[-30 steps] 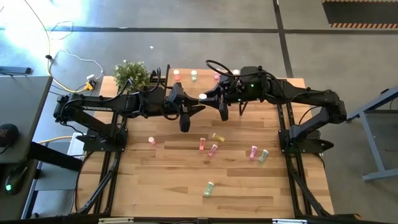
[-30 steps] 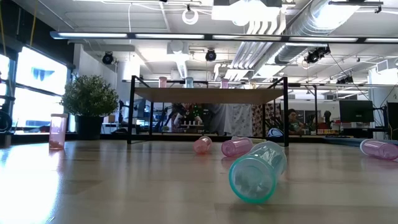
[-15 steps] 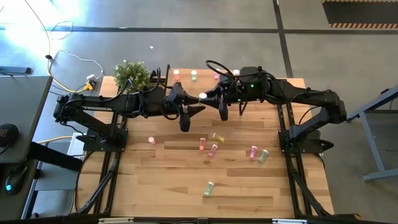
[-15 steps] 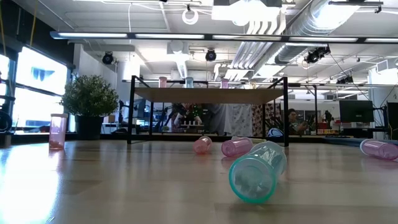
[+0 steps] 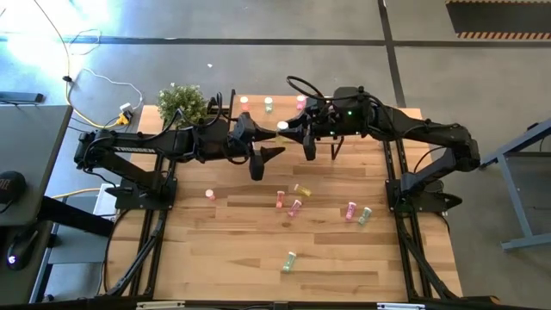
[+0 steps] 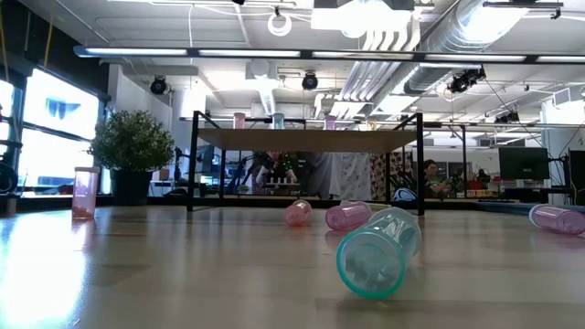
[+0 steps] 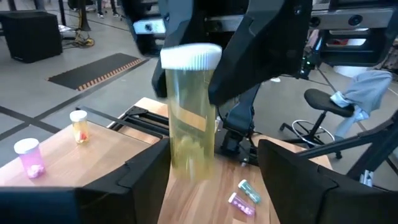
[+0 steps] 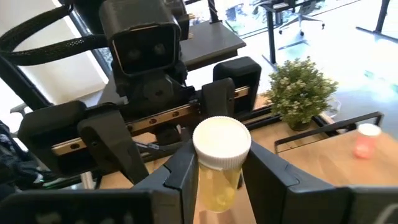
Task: Pick and place medicine bottles onto shelf by color
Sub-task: Put the bottom left yellow pill bottle on the shelf aligned with the other yellow pill bottle
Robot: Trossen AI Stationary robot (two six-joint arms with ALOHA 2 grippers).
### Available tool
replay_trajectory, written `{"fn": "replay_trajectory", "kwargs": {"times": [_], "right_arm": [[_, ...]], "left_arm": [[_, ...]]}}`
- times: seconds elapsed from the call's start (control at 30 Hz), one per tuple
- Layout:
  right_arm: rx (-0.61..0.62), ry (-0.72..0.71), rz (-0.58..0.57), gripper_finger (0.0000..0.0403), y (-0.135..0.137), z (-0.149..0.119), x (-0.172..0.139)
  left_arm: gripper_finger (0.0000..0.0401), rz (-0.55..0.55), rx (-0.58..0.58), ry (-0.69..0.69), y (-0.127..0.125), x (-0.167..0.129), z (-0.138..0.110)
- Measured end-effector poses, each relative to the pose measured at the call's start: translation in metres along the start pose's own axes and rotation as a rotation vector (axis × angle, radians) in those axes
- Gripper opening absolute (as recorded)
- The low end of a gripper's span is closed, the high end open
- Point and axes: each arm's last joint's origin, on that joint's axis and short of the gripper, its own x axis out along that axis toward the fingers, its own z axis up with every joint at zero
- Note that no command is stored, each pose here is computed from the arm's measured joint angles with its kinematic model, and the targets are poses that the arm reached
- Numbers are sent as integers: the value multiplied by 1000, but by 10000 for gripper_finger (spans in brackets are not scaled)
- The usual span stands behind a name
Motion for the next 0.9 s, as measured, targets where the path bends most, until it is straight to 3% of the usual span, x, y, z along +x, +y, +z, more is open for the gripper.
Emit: {"fn": "replay_trajectory", "kwargs": {"times": [0.27,0.53,0.7,0.9], "right_arm": [[-51,-66,-61,101,-11,16,-37],[-134,-107,-226,101,-23,27,-86],[-115,-7,-379,101,-35,17,-109],[-17,30,-444,101,-55,-12,-103]], "left_arm": [[236,43,-7,-9,11,2,3],[237,91,-1,-17,27,5,6],[237,113,9,-19,34,6,7],[237,132,34,-13,39,6,8]]}}
